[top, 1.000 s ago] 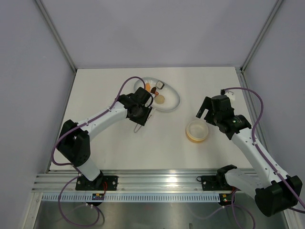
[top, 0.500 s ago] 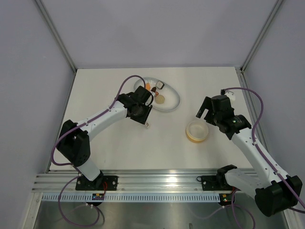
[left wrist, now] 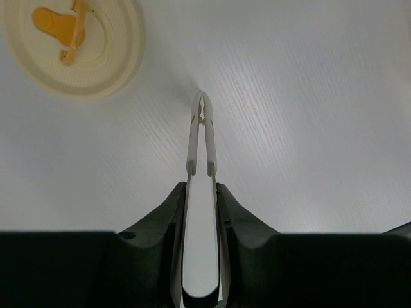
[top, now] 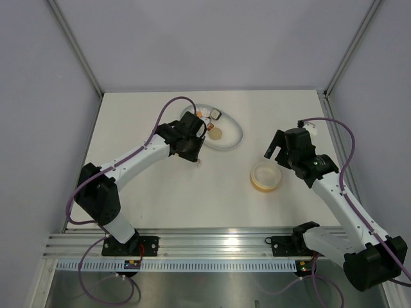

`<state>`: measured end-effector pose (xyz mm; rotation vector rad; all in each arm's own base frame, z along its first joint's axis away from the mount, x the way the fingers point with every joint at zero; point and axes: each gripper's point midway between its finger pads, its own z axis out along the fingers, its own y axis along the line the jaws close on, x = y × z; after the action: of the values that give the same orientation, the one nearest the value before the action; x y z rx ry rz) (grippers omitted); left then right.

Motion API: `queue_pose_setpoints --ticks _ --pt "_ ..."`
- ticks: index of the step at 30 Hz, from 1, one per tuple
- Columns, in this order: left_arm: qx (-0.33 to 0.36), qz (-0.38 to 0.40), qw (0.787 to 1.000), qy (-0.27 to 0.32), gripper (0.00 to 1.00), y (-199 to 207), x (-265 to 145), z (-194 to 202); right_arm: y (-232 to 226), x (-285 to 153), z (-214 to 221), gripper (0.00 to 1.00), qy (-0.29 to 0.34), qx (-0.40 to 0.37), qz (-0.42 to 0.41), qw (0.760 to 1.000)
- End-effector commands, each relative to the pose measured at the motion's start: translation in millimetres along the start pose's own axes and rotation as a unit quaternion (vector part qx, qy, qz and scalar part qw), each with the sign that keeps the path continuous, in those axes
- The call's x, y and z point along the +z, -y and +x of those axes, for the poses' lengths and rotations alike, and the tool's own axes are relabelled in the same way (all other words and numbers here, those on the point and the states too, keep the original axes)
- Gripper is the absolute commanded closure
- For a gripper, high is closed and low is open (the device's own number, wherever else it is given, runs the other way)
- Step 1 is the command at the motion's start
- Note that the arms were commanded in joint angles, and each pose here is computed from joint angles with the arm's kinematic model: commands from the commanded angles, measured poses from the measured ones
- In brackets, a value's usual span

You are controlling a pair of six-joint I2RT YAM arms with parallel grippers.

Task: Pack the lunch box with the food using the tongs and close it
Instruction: Pick up the clamp at the center of the board.

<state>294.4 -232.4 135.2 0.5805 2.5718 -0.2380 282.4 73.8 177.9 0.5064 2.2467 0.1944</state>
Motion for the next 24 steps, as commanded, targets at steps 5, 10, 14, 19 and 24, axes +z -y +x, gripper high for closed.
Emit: queue_pose_setpoints --ticks 5,10,14,19,24 --pt "-0.006 0.020 0.997 0.068 0.83 5 -19 -27 -3 -4 -11 0.01 0.014 0.012 0.000 1.000" --pt "-0.035 0.050 0.992 0.115 0.83 15 -11 -31 -5 -2 -9 0.01 0.011 0.013 -0.003 1.000" --pt "-0.073 0.072 0.985 0.136 0.85 19 8 -11 -6 1 -7 0.01 0.004 0.014 -0.003 1.000" --pt "-0.088 0.077 0.980 0.158 0.85 17 17 -1 -4 2 -6 0.01 0.002 0.010 0.000 1.000" --pt "-0.080 0.054 0.986 0.138 0.82 11 25 16 -7 5 -6 0.01 -0.001 0.012 -0.001 1.000"
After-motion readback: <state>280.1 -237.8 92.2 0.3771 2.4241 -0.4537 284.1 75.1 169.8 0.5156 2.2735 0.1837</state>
